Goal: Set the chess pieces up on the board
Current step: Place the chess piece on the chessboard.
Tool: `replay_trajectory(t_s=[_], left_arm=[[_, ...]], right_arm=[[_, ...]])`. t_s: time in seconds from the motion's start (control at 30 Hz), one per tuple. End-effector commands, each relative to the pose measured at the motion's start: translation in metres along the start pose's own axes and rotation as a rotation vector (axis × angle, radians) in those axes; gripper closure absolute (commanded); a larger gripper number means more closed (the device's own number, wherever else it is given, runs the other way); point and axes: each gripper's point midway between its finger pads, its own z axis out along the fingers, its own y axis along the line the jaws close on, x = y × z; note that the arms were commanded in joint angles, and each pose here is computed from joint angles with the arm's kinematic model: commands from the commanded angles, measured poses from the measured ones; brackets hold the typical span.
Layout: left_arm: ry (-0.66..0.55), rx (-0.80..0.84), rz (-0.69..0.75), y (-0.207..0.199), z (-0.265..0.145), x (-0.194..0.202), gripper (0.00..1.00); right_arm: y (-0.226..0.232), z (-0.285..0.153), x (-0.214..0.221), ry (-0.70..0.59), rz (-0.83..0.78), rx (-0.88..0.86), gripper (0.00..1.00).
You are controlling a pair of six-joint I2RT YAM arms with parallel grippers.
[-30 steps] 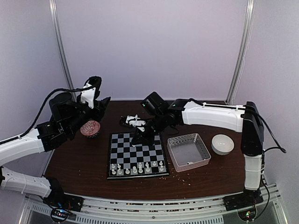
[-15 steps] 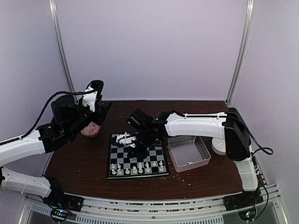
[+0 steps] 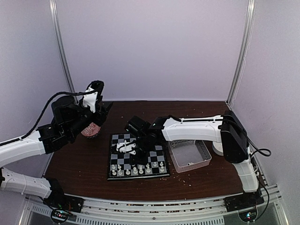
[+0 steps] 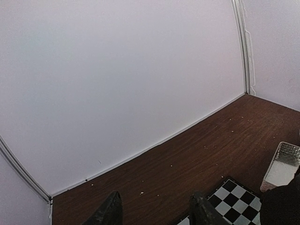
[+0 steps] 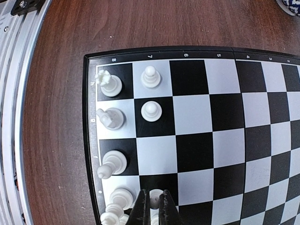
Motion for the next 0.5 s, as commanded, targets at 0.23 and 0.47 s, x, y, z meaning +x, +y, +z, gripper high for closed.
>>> replay_trajectory(t_s=[0.23,0.47], left_arm=[[-0.028,0.001,-0.024,0.0018,-0.0019,-0.0058,0.51],[-0.028,0.005,-0.025,0.0011,-0.0015,-0.0053,0.51]], right_arm=[[0.0037,0.0138,0.0098,0.030,0.002,-0.014,0.99],[-0.0019,0.0169,0.0103,0.035,0.005,0.010,0.99]])
